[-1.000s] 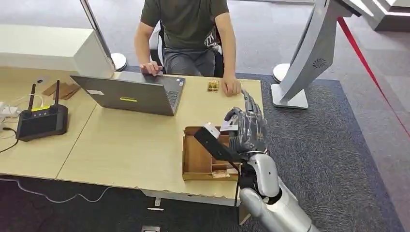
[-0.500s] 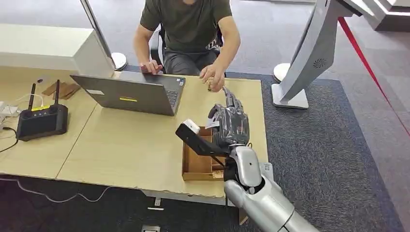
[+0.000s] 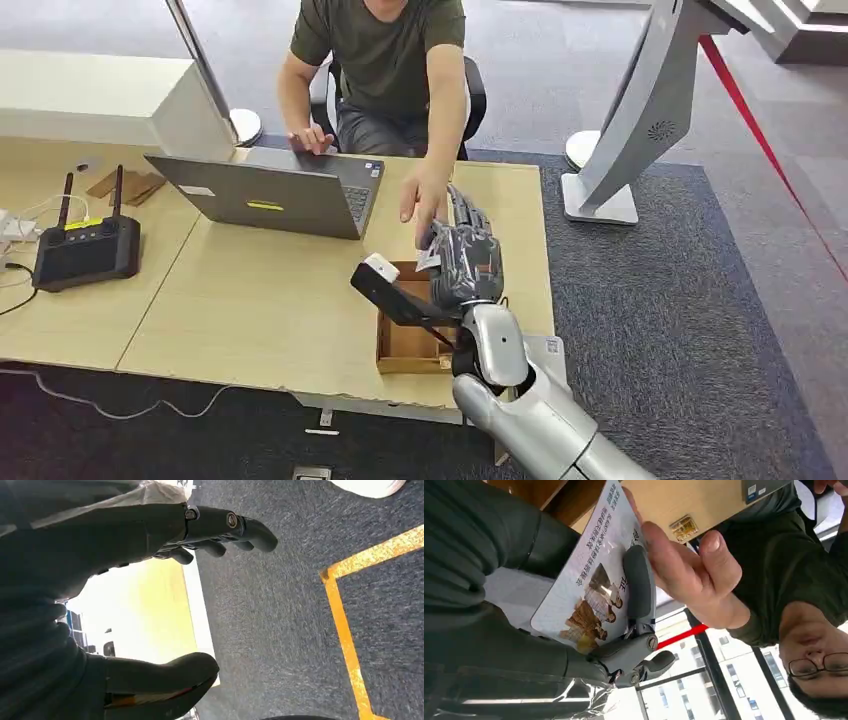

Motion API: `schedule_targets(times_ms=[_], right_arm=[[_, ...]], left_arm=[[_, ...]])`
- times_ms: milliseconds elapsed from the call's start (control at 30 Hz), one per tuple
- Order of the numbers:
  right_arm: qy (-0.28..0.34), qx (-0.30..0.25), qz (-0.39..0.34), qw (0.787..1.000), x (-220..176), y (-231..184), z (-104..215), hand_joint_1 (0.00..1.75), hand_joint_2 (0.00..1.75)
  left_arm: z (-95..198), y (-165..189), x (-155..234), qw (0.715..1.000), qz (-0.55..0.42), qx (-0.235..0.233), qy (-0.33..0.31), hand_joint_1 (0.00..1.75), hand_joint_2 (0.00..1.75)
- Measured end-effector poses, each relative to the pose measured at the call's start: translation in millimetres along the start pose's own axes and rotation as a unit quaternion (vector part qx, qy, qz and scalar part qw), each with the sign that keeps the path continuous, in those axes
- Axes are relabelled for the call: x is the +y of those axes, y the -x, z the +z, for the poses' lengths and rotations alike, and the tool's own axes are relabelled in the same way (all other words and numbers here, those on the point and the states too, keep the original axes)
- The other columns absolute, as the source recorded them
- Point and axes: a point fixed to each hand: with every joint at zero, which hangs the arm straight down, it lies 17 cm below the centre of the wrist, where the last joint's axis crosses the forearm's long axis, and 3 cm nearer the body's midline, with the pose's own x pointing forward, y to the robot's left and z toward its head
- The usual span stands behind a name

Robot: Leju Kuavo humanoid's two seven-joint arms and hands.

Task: Pass the card to the sensor for recognition and then transmit it.

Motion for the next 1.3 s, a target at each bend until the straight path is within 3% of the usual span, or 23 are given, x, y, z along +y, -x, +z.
schedule_targets(times_ms=[267,300,333,967,1300], right_arm=[[-0.007,-0.006,0.005,1.000,7,-6,1,1.75,1.75],[-0.007,-0.007,0.005,1.000,9,-7,1,1.45,1.75],[-0.009,-0.008,0.006,1.000,10,-8,2,0.00,1.75],[-0.011,-0.016,0.027,0.999,20,-14,3,0.00,1.75],[0.046,-0.051,0.012,0.998,-12,-30,20,0.00,1.75]], left_arm=[[-2,4,-1,1.000,0.008,0.003,0.000,0.00,1.75],[-2,5,-1,1.000,0.009,0.004,0.001,0.00,1.75],[-3,6,-2,1.000,0.010,0.005,0.001,0.00,1.75],[-7,12,-3,1.000,0.014,0.004,0.000,0.00,1.75],[-9,15,-7,1.000,0.012,-0.002,0.004,0.00,1.75]])
